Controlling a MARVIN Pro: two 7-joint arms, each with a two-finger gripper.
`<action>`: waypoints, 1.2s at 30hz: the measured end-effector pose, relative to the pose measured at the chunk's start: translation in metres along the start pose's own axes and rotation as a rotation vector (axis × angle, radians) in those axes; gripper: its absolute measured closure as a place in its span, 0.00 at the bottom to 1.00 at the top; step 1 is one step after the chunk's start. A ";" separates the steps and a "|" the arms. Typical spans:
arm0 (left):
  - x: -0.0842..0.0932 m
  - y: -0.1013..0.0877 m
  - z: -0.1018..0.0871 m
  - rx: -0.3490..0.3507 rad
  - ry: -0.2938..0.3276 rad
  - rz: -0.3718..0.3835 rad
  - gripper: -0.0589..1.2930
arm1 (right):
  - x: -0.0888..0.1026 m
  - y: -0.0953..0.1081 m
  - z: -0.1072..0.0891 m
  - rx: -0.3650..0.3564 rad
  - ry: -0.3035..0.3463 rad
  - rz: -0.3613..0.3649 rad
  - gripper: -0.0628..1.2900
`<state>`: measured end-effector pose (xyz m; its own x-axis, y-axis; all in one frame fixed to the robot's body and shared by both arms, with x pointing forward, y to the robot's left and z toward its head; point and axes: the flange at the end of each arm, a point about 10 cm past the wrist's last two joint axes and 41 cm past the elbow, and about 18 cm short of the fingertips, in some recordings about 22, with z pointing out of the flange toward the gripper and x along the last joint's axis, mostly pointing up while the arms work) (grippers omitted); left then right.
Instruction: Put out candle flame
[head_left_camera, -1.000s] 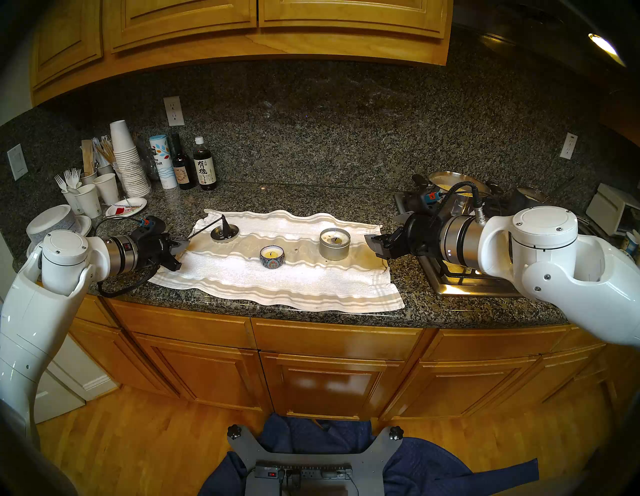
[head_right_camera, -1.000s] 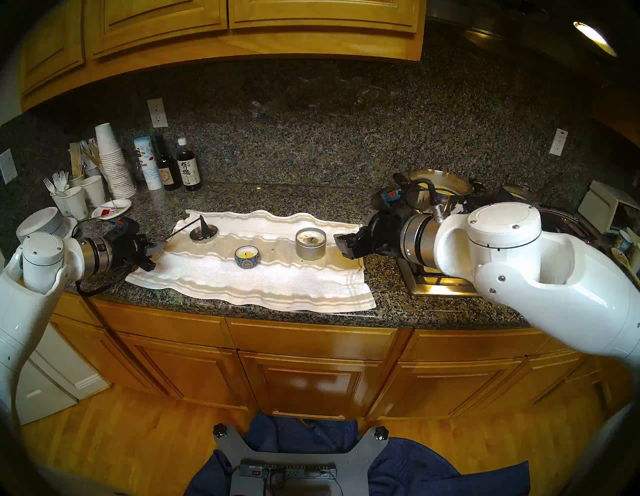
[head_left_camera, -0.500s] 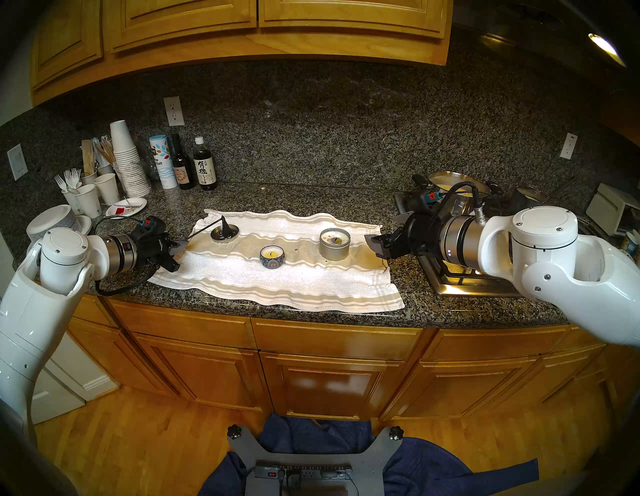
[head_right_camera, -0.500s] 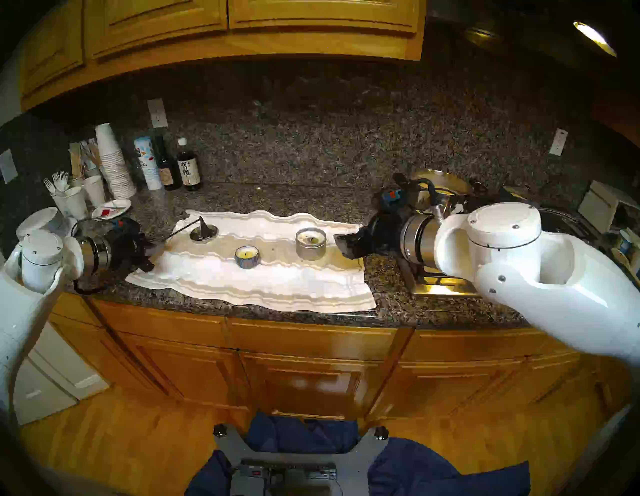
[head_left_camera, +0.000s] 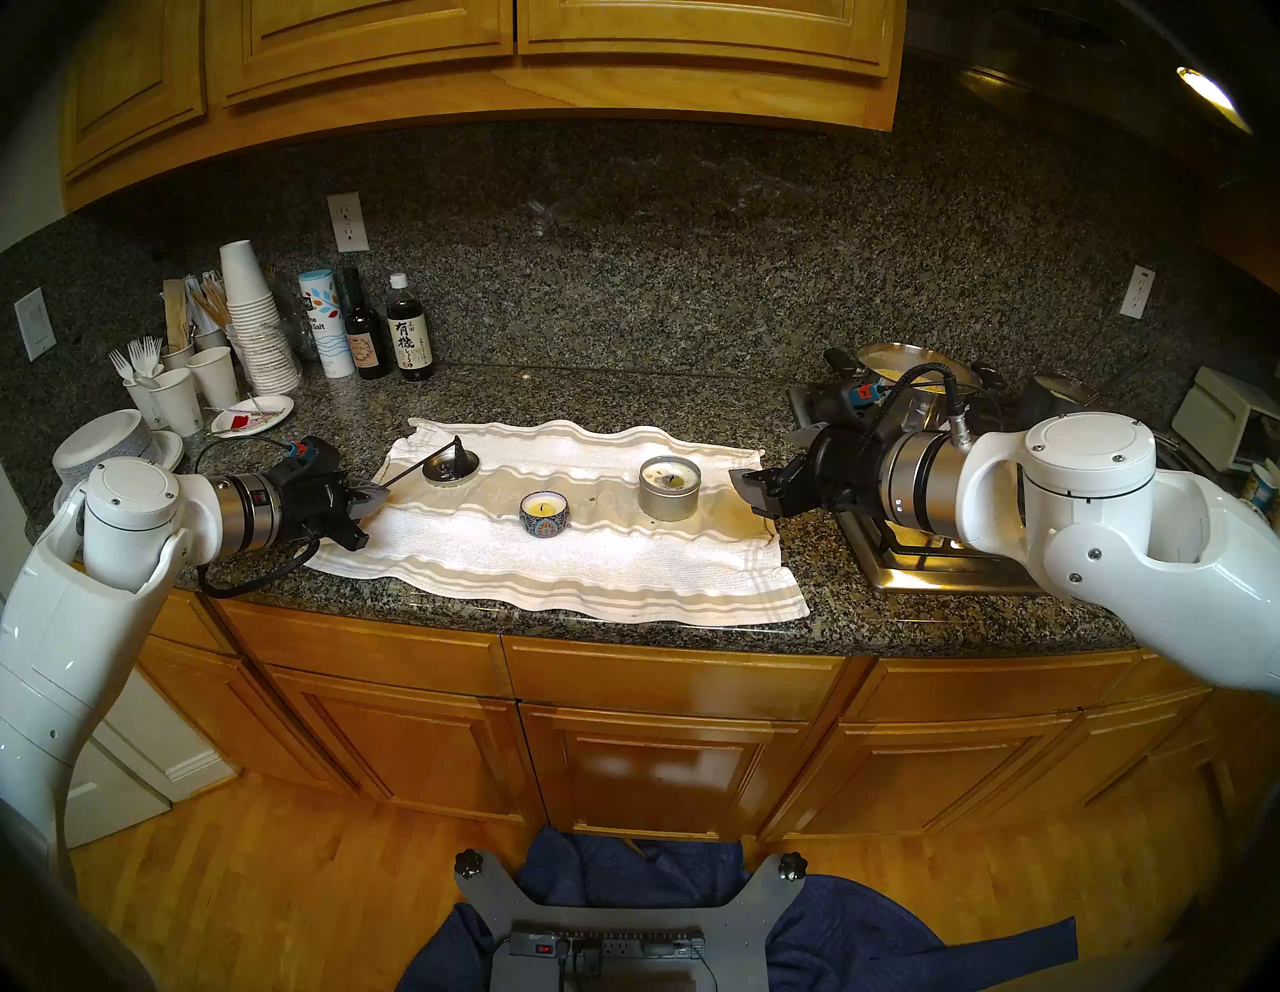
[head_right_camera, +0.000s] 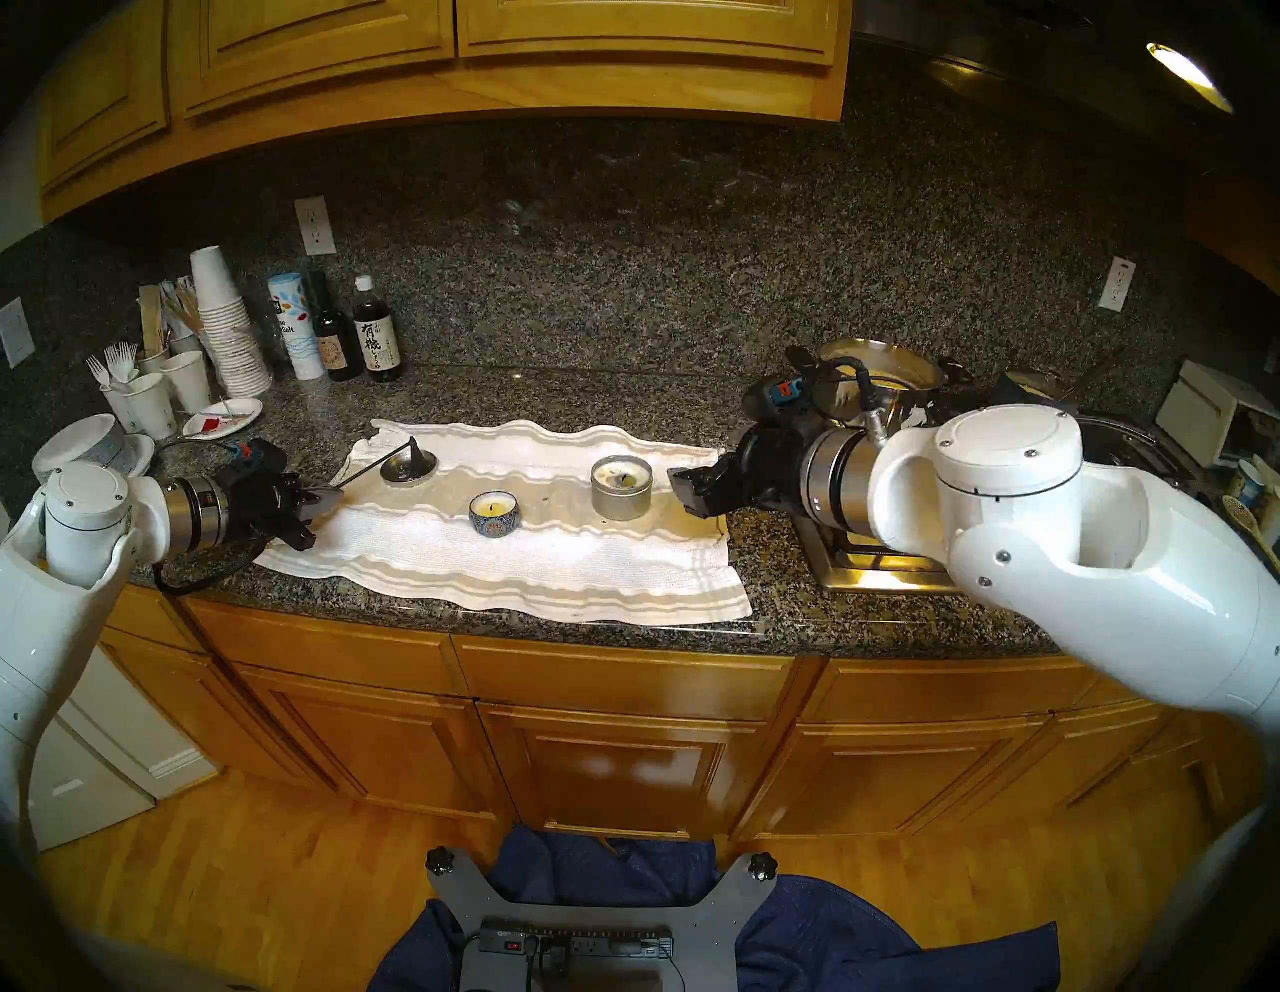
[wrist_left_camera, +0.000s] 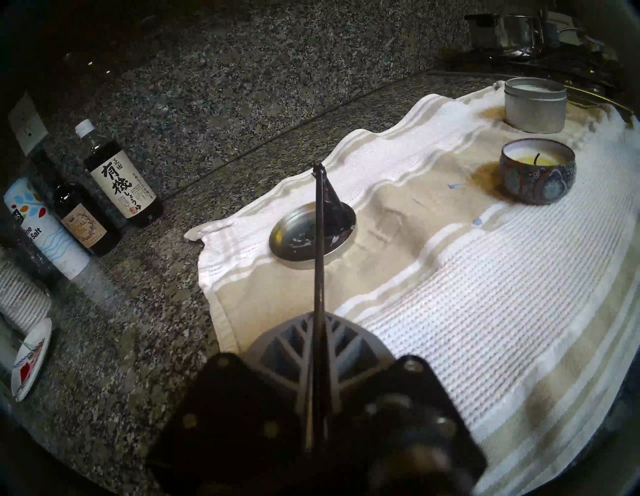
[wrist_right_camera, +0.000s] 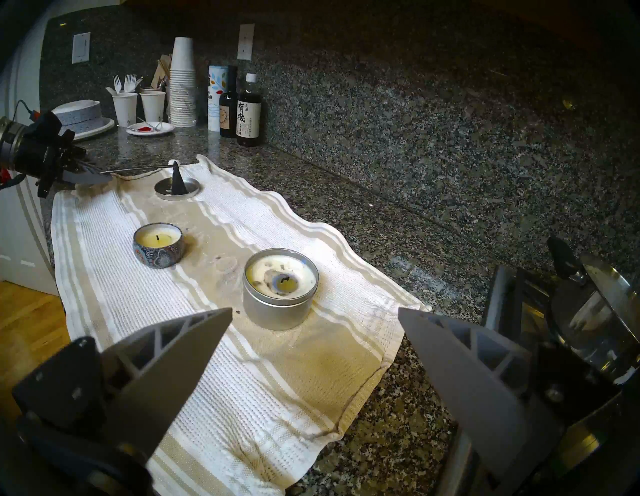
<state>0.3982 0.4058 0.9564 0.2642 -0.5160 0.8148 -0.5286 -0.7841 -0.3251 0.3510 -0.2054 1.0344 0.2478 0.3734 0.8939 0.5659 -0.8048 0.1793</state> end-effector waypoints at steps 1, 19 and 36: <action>0.000 0.000 0.000 0.002 0.000 0.000 0.90 | 0.000 0.000 0.000 0.000 0.000 0.000 0.03; 0.013 -0.010 -0.009 0.023 0.036 -0.015 0.61 | 0.000 0.000 0.000 0.000 0.000 0.000 0.03; 0.067 -0.036 -0.044 0.136 0.278 -0.074 0.06 | 0.000 0.000 0.000 0.000 0.000 0.000 0.03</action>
<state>0.3992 0.4145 1.0434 0.0570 -0.3563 0.9326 -0.3989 -0.8645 -0.3059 0.3509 -0.2053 1.0342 0.2482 0.3736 0.8938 0.5656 -0.8049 0.1793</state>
